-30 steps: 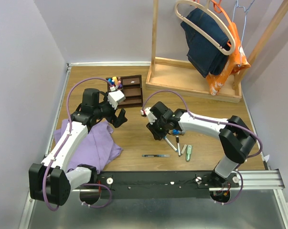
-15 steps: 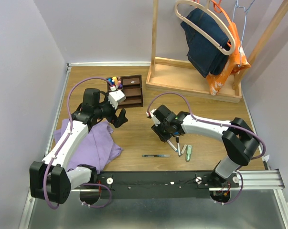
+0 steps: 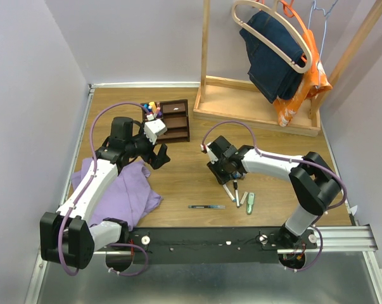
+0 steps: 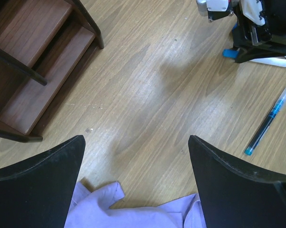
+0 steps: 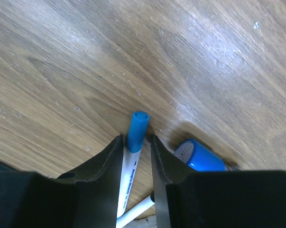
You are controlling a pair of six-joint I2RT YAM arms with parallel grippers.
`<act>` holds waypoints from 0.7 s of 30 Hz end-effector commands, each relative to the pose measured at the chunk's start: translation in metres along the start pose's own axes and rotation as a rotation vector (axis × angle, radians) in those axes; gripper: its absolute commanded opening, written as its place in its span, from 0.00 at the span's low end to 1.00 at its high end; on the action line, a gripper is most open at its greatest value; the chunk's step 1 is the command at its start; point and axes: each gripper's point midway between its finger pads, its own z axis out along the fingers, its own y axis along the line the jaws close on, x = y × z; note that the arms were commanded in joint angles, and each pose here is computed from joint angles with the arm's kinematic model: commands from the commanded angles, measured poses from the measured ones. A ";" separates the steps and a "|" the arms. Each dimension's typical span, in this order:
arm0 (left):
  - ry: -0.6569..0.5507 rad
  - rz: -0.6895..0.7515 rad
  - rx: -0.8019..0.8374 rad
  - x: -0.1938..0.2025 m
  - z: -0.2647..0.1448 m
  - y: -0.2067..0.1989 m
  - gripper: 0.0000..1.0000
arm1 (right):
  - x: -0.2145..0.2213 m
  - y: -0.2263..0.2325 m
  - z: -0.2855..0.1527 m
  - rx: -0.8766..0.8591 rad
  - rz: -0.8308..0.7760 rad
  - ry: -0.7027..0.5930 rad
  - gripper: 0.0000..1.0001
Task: Sort the stationery into containers
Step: Pick up the pen from the center of the board, then place the pen in the storage box.
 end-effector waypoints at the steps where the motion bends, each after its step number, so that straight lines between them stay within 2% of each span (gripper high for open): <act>1: -0.018 -0.007 0.016 -0.007 0.001 0.000 0.99 | 0.008 0.013 0.013 -0.066 0.014 0.028 0.34; 6: -0.014 -0.011 0.018 -0.005 0.003 0.001 0.99 | 0.014 0.021 0.021 -0.106 0.034 0.073 0.33; 9: -0.012 -0.014 0.023 -0.004 0.005 0.001 0.99 | 0.020 0.028 0.025 -0.140 0.057 0.115 0.20; 11: -0.010 -0.014 0.024 -0.004 0.006 0.001 0.99 | 0.023 0.031 0.027 -0.150 0.075 0.134 0.00; 14: -0.002 -0.008 0.019 -0.003 0.005 0.003 0.99 | 0.018 0.034 0.022 -0.171 0.077 0.122 0.00; 17: 0.003 -0.013 0.017 -0.008 0.000 0.004 0.99 | -0.014 0.035 0.008 -0.181 0.039 0.041 0.01; 18: -0.003 -0.012 0.019 -0.011 -0.002 0.004 0.99 | -0.046 0.037 -0.006 -0.191 0.023 -0.040 0.00; 21: -0.037 -0.016 -0.009 -0.024 -0.014 0.014 0.99 | -0.094 0.036 -0.025 -0.201 -0.035 -0.151 0.00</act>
